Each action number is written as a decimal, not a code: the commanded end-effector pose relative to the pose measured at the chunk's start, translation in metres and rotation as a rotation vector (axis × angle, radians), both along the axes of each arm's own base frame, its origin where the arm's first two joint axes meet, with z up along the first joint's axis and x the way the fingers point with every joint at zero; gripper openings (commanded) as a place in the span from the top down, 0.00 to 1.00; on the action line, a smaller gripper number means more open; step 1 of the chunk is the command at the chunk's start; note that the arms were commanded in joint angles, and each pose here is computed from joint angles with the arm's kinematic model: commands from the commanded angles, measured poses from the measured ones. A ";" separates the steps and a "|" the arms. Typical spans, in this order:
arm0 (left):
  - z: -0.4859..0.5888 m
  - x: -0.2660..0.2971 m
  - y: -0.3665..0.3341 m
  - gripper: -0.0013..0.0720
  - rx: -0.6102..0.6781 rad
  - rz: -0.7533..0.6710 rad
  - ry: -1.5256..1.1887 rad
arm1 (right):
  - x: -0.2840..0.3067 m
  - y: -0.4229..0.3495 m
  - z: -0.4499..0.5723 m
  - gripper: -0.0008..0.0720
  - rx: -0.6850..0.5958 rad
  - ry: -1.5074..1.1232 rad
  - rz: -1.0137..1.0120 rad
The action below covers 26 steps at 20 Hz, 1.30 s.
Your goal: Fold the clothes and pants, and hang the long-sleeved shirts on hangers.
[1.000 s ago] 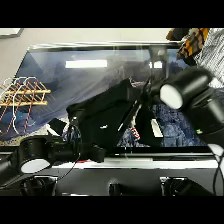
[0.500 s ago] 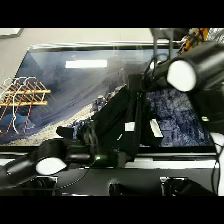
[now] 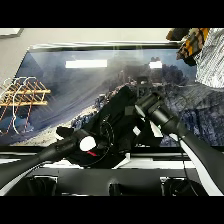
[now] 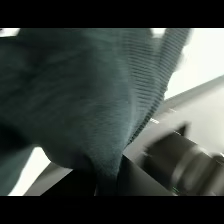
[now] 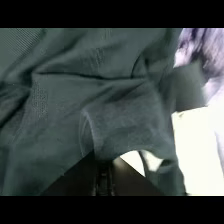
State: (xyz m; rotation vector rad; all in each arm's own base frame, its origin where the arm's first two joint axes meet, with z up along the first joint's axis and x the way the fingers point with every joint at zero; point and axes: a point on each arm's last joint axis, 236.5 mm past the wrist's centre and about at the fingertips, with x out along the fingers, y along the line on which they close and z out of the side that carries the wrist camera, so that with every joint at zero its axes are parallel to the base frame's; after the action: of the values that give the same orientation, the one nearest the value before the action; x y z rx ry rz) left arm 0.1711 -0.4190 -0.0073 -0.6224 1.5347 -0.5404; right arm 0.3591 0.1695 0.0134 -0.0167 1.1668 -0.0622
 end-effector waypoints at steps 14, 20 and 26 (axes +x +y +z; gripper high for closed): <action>-0.041 0.006 0.010 0.93 0.077 -0.013 0.073 | -0.117 -0.083 0.061 0.30 0.105 0.158 -0.280; -0.040 0.006 0.010 0.93 0.073 -0.027 0.059 | -0.189 0.013 -0.029 0.30 0.680 0.389 -0.509; -0.040 0.006 0.010 0.93 0.073 -0.027 0.059 | -0.166 0.056 -0.071 0.32 0.818 0.357 -0.622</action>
State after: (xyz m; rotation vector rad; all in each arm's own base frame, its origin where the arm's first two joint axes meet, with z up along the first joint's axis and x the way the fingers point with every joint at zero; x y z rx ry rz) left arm 0.1765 -0.4088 -0.0478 -0.5656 1.6151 -0.4869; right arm 0.1781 0.2016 -0.0451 0.9303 1.4904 -0.1204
